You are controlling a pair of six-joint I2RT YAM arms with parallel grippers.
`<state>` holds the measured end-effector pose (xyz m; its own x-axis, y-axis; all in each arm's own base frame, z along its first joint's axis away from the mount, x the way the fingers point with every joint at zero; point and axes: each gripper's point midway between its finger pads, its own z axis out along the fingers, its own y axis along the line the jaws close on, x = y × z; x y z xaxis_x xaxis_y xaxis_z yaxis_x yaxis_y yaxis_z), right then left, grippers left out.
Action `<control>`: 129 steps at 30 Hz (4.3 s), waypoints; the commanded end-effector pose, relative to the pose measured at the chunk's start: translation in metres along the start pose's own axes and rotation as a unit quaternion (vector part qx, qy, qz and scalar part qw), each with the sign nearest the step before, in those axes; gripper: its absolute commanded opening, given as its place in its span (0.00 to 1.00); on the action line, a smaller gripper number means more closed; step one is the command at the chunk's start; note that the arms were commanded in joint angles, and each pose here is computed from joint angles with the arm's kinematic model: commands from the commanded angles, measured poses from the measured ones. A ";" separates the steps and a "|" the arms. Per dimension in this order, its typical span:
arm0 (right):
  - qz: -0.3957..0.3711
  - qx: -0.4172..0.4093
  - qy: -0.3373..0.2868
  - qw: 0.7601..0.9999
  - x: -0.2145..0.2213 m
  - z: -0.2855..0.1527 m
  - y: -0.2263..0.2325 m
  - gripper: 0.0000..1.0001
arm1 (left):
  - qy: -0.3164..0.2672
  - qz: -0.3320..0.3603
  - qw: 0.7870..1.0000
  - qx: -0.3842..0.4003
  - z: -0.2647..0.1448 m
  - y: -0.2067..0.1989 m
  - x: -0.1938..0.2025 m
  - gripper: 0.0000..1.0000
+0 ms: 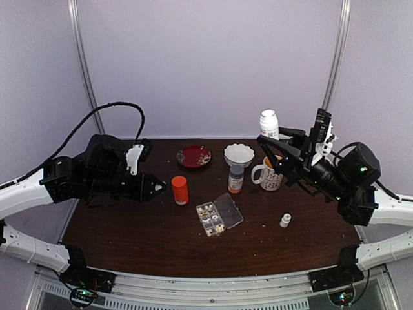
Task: Sort the pills into containers
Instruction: Screw the lid of the pill bottle onto the pill bottle.
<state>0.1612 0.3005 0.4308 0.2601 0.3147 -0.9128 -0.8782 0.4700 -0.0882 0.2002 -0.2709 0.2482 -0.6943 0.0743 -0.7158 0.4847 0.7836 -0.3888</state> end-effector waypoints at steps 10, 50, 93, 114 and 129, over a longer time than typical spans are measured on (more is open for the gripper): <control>-0.022 -0.067 0.114 0.991 0.100 0.018 0.038 0.00 | -0.005 -0.024 0.978 0.207 -0.034 -0.085 -0.034 0.00; -0.085 -0.096 0.230 0.965 0.147 0.057 0.081 0.00 | 0.068 -0.052 0.951 0.296 -0.026 -0.120 -0.018 0.01; -0.086 -0.083 0.164 0.979 0.110 0.058 0.078 0.00 | 0.174 -0.080 0.942 0.274 0.007 -0.114 0.023 0.13; -0.055 -0.106 0.139 0.983 0.091 0.060 0.086 0.00 | 0.180 -0.068 0.963 0.189 0.016 -0.087 0.029 0.20; -0.100 -0.063 0.150 0.982 0.098 0.068 0.068 0.00 | 0.182 -0.103 0.942 0.262 0.009 -0.114 0.020 0.21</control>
<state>0.1468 0.4163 0.2570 0.1318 -0.2792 -0.9512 -0.9493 0.2409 -0.2022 0.1440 -0.3544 0.2852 -0.8686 0.2178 -0.4451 0.4951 0.4159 -0.7628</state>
